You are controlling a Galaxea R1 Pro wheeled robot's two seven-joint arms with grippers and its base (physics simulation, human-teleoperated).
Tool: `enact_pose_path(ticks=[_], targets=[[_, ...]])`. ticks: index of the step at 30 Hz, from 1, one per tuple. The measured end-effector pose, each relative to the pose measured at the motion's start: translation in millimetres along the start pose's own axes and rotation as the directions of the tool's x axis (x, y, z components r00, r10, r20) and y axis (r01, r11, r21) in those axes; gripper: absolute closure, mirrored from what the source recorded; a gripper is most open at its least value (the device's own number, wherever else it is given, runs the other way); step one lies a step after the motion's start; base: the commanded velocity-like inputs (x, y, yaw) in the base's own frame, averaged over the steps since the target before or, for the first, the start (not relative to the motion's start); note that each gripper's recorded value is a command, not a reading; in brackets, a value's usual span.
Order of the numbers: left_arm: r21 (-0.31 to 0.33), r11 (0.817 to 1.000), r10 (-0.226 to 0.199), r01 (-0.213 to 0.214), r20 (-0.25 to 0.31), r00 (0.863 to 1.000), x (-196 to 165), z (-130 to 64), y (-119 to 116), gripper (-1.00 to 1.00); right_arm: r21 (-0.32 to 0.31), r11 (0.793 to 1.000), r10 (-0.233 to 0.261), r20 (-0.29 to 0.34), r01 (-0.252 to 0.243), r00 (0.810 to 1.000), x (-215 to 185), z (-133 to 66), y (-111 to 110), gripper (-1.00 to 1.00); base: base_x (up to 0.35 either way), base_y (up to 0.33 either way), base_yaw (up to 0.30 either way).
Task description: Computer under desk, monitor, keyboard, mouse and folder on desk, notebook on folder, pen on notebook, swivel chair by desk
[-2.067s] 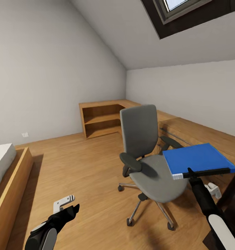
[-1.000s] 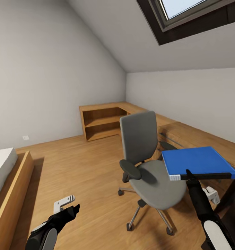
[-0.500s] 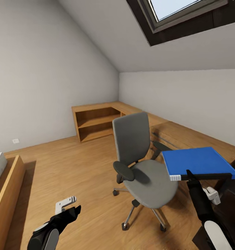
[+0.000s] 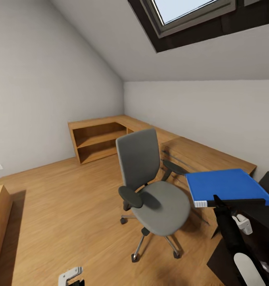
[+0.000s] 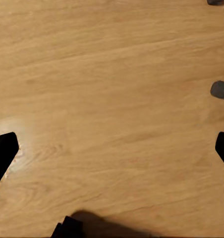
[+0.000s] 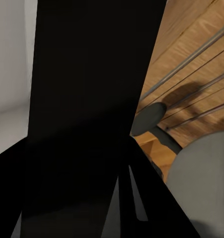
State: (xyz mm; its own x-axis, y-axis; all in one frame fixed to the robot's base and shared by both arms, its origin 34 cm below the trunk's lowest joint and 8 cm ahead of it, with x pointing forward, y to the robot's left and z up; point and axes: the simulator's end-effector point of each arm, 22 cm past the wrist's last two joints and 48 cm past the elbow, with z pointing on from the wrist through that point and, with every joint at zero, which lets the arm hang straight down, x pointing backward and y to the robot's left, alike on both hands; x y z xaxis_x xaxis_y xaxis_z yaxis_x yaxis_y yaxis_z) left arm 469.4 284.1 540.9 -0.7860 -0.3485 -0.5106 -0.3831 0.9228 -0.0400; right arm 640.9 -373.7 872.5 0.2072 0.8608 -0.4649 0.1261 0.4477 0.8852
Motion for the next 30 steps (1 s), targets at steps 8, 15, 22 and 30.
enact_pose_path(ticks=[8,15,22,30], targets=[[-0.065,0.994,0.102,-0.093,0.162,0.982,15.7,1.4,19.9,-1.0,0.01,1.0,-0.008,-0.006,0.008,1.0,-3.3,1.3,6.8,1.0,0.0,0.0,-0.205],[-0.076,0.99,0.126,-0.116,0.133,0.983,29.0,-5.8,24.6,-1.0,0.021,1.0,-0.012,-0.012,0.013,1.0,-6.2,2.4,12.1,1.0,0.0,0.0,-0.205],[-0.105,0.983,0.151,-0.149,0.014,0.988,76.1,-12.1,46.4,-1.0,0.035,0.999,-0.016,-0.019,0.016,1.0,-8.3,3.1,15.7,1.0,0.0,0.0,-0.205],[-0.087,0.978,0.178,-0.188,-0.115,0.977,100.6,-7.4,48.2,-1.0,0.044,0.999,-0.018,-0.023,0.019,1.0,-12.3,3.7,23.0,1.0,0.0,0.0,-0.205]])
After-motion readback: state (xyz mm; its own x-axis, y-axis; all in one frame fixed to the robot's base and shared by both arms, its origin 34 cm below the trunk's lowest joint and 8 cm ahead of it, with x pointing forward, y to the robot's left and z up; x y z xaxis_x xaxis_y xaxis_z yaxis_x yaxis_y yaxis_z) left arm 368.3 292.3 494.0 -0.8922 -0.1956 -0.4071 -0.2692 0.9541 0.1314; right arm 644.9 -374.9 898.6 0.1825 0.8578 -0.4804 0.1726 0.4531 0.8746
